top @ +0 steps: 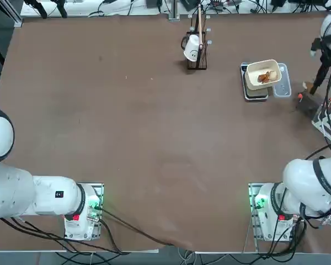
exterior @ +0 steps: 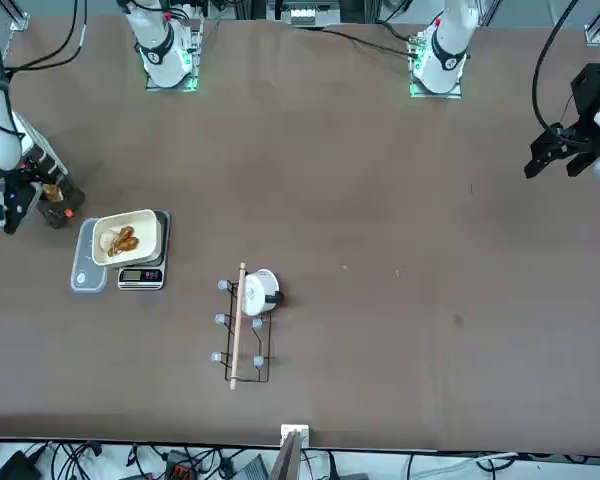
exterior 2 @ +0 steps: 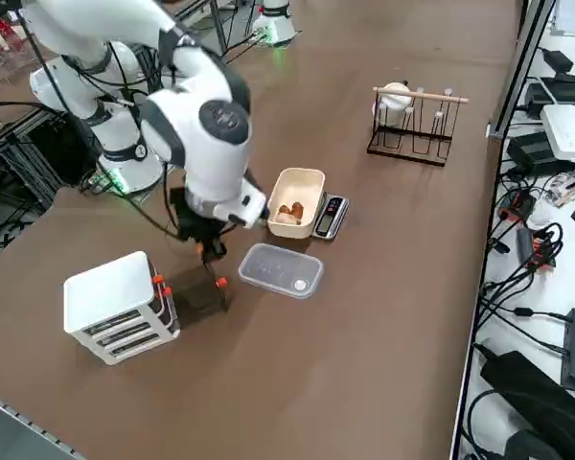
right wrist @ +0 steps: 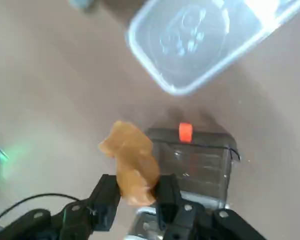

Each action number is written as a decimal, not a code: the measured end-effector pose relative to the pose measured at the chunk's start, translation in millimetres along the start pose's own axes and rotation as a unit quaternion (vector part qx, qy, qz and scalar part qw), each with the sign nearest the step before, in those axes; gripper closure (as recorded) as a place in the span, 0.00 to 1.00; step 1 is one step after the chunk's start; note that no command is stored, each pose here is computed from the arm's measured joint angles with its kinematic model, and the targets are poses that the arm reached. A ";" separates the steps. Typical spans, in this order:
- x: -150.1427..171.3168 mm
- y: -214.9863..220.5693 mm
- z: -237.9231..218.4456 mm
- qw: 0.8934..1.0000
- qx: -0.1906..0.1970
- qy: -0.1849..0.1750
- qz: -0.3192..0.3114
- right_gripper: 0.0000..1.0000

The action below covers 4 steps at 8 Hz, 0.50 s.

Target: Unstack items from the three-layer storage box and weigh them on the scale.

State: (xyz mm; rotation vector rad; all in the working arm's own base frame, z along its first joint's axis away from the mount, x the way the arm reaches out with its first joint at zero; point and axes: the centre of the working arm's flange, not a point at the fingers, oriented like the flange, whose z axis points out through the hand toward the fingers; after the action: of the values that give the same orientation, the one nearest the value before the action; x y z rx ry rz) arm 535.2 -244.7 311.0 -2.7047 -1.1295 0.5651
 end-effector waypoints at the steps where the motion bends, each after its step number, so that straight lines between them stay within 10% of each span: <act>1: 26.5 -12.5 -19.5 0.999 0.004 0.009 0.050 0.58; 4: 106.4 -54.3 -31.7 0.979 0.022 0.026 0.203 0.58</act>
State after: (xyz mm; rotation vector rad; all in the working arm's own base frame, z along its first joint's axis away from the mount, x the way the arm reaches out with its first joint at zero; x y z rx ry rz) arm 581.0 -130.9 325.5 -2.9030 -0.5425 0.5597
